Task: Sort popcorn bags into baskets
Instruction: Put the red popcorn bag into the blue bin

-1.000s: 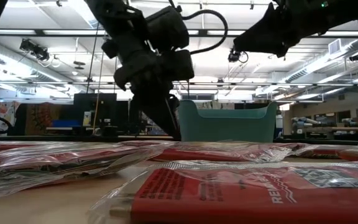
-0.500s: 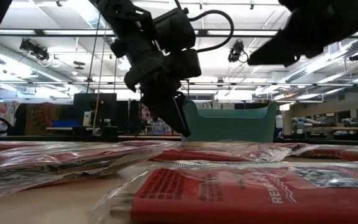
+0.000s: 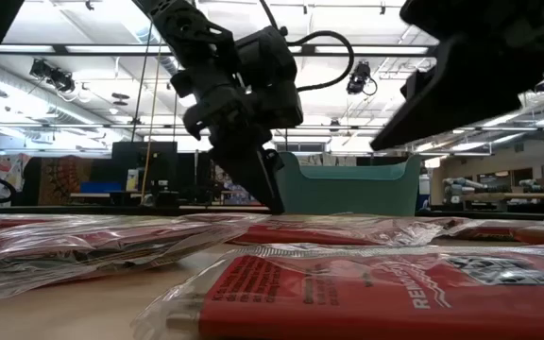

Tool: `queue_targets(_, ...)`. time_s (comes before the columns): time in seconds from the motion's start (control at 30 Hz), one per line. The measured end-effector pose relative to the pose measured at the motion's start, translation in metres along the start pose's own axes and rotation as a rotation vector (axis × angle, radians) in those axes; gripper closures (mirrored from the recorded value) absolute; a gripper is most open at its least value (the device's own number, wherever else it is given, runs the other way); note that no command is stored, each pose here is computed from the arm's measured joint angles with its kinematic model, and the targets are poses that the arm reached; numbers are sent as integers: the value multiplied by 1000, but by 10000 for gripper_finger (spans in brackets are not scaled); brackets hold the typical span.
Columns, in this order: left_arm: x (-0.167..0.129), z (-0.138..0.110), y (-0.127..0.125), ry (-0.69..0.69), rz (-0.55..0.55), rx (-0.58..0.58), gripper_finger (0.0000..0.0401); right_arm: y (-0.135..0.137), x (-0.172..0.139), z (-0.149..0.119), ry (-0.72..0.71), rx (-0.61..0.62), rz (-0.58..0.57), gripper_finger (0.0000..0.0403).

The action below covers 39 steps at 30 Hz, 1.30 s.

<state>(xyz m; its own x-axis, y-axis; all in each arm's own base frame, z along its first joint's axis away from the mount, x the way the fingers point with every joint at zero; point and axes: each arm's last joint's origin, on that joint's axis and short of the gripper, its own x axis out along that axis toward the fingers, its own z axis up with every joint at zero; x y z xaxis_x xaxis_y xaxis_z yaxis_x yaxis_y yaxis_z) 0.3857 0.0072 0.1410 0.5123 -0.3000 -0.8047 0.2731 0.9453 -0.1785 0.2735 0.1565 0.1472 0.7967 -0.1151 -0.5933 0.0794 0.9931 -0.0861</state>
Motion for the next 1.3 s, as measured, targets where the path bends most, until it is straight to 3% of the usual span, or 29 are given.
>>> queue_targets(0.33,14,-7,3,34,-3,-15,200,25,30,-2,109,33,66,269)
queue_targets(0.67,7,1,4,55,15,39,200,29,44,-19,183,66,82,269)
queue_targets(1.0,5,-13,-2,172,-165,-43,200,10,51,-18,225,94,-18,269)
queue_targets(1.3,4,-15,-6,179,-281,-126,200,-4,59,-14,221,121,-61,269)
